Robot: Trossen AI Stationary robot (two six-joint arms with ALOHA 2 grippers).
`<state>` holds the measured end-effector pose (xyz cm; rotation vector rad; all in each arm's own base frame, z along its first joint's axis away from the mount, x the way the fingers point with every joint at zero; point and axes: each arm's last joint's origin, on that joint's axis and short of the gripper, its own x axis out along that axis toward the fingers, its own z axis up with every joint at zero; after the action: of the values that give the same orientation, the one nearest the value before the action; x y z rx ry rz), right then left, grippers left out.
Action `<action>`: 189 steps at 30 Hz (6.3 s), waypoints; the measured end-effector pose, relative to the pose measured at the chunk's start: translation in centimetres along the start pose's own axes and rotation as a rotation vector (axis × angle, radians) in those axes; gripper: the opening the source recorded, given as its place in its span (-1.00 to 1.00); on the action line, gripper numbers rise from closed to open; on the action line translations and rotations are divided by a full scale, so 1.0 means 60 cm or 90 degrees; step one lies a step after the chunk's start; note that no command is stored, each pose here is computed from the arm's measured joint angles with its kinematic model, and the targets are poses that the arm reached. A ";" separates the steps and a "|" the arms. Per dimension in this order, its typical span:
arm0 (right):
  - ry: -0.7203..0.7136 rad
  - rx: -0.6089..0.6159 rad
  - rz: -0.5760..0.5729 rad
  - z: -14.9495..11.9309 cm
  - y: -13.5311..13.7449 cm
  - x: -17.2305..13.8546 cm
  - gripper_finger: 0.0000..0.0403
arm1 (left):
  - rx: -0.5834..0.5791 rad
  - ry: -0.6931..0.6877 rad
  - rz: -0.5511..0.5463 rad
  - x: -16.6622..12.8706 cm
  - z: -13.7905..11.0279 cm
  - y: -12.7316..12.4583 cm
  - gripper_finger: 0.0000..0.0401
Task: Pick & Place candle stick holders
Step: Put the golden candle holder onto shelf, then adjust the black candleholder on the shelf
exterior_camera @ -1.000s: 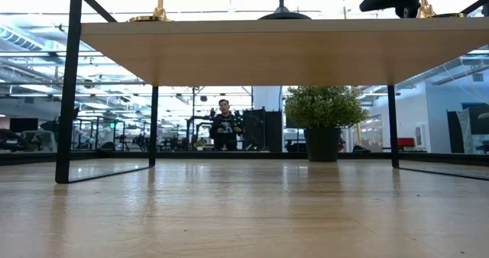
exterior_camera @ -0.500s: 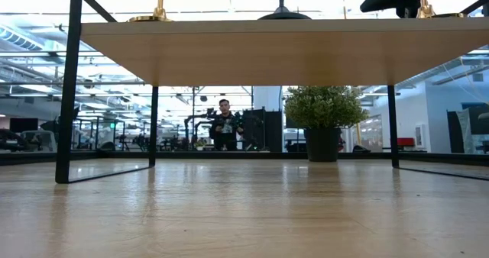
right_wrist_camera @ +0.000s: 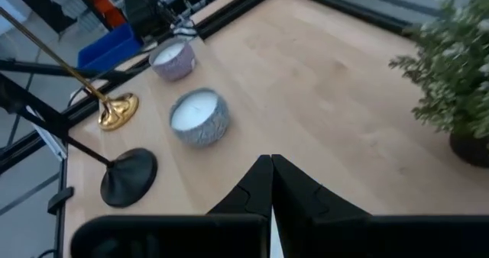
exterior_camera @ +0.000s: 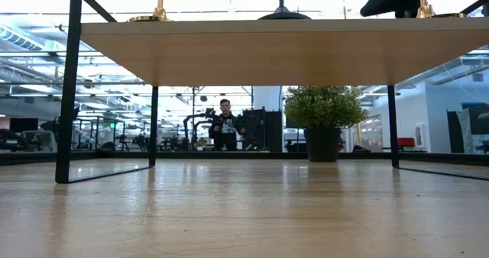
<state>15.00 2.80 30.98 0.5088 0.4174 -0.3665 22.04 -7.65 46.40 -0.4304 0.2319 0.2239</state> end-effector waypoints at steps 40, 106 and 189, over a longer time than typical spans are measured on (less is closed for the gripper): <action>0.163 -0.013 0.092 -0.055 0.054 0.021 -1.00 | -0.005 0.034 -0.014 0.000 -0.006 0.001 -0.85; 0.268 0.030 0.190 -0.060 0.064 0.018 -1.00 | -0.006 0.037 -0.014 0.000 -0.007 0.001 -0.85; 0.013 0.022 0.002 -0.025 -0.019 -0.058 -1.00 | -0.006 0.043 -0.006 0.007 -0.002 0.013 -0.85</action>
<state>11.07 3.50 30.97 0.5463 0.4304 -0.3665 22.23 -6.94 45.91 -0.4492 0.2954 0.2011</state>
